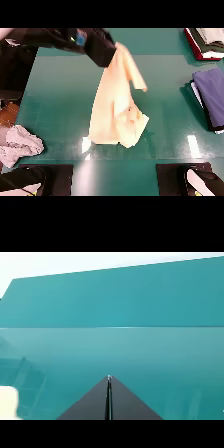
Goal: Fold the shirts.
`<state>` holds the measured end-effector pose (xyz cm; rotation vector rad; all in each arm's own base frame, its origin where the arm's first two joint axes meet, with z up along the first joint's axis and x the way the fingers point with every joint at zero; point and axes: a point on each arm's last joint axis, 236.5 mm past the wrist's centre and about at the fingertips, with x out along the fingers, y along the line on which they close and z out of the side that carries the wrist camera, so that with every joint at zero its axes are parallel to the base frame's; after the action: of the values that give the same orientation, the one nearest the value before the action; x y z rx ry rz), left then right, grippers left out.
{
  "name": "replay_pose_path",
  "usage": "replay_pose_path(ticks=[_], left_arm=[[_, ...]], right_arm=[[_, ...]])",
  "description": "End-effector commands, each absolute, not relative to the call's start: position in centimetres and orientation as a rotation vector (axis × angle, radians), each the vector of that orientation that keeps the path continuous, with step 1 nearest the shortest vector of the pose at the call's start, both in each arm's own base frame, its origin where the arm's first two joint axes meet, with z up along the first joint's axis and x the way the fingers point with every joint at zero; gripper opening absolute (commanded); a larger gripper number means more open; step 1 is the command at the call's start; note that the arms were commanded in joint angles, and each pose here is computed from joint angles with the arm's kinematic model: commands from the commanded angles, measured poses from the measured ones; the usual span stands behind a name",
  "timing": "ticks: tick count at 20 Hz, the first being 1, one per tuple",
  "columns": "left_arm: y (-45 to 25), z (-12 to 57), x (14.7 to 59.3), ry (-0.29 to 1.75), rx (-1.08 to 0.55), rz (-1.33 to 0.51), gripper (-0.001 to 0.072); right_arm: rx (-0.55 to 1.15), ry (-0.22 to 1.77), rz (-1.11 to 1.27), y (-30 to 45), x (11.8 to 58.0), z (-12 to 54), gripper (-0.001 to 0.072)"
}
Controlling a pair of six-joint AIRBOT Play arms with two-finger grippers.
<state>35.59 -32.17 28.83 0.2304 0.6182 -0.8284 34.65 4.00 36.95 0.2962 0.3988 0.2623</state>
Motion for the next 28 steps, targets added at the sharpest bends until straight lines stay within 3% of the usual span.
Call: replay_pose_path(ticks=[1, 2, 3, 8, 12, 17, 28], left_arm=[[-28.3, 19.0, 39.8, 0.897, 0.231, -0.68, 0.0106], [-27.0, 17.4, 40.4, 0.958, 0.203, -0.654, 0.0423], [-25.2, 16.1, 40.9, 1.028, 0.155, -0.606, 0.0613], [-18.3, 14.3, 40.2, 1.222, 0.07, -0.511, 0.0614], [-20.8, 11.9, 40.4, 1.228, -0.026, -0.574, 0.0614], [-21.4, 2.5, 41.5, 1.261, -0.144, -0.507, 0.0614], [-23.2, -4.7, 42.2, 1.348, -0.235, -0.516, 0.0613]], right_arm=[[0.293, 0.421, 0.268, 4.2, 34.4, 36.5, 0.0018], [0.293, 0.423, 0.268, 4.2, 34.4, 36.5, 0.0017], [0.293, 0.423, 0.268, 4.2, 34.4, 36.5, 0.0017], [0.297, 0.442, 0.269, 4.1, 34.7, 35.9, 0.0017], [0.306, 0.603, 0.296, 4.5, 35.1, 32.0, 0.0017], [0.321, 0.777, 0.322, 4.8, 35.3, 27.9, 0.0017], [0.382, 0.864, 0.296, 4.7, 35.1, 22.1, 0.0017]])
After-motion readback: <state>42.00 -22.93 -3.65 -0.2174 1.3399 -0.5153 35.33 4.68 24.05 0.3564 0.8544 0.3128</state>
